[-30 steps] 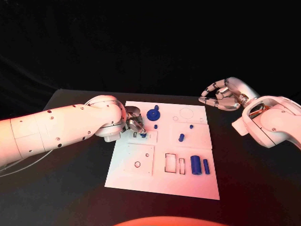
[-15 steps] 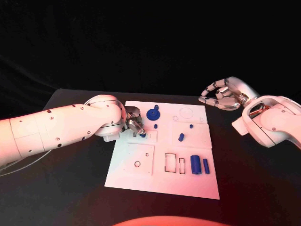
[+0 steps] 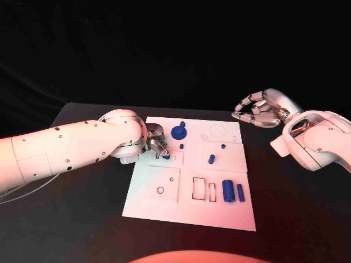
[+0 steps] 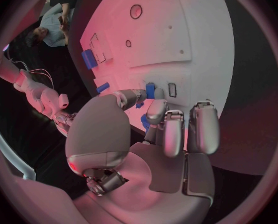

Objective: Assemble the parts on the task board

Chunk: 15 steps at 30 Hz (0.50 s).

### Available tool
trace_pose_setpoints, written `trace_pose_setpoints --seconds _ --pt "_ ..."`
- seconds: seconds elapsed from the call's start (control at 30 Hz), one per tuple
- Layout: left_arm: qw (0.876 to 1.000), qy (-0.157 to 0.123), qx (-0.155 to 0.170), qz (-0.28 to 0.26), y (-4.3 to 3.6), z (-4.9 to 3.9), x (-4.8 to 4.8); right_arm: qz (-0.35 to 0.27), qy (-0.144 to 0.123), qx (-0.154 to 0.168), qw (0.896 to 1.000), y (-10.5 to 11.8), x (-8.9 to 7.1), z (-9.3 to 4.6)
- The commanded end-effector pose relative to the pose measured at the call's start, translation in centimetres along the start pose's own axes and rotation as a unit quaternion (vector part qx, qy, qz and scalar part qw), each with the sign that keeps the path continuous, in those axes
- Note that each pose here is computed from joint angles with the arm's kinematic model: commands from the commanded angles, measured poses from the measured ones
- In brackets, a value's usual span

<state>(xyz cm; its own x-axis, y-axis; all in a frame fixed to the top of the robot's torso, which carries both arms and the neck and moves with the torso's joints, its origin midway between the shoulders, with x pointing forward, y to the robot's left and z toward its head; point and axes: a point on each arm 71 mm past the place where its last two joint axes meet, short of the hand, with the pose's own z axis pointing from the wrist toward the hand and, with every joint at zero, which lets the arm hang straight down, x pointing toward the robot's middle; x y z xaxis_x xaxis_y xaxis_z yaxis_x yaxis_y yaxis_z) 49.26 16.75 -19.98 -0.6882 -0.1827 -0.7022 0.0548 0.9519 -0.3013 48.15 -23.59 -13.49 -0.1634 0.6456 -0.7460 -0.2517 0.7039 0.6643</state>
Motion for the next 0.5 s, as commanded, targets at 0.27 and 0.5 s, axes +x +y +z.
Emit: trace_pose_setpoints --seconds 0.27,0.5 --pt "1.0 0.01 -0.004 0.009 0.03 0.08 0.27 -0.004 0.003 -0.006 1.0 0.12 0.1 -0.02" --pt "1.0 0.014 -0.007 0.011 -0.08 0.21 0.27 -0.004 0.002 -0.006 1.0 0.12 0.08 -0.06"
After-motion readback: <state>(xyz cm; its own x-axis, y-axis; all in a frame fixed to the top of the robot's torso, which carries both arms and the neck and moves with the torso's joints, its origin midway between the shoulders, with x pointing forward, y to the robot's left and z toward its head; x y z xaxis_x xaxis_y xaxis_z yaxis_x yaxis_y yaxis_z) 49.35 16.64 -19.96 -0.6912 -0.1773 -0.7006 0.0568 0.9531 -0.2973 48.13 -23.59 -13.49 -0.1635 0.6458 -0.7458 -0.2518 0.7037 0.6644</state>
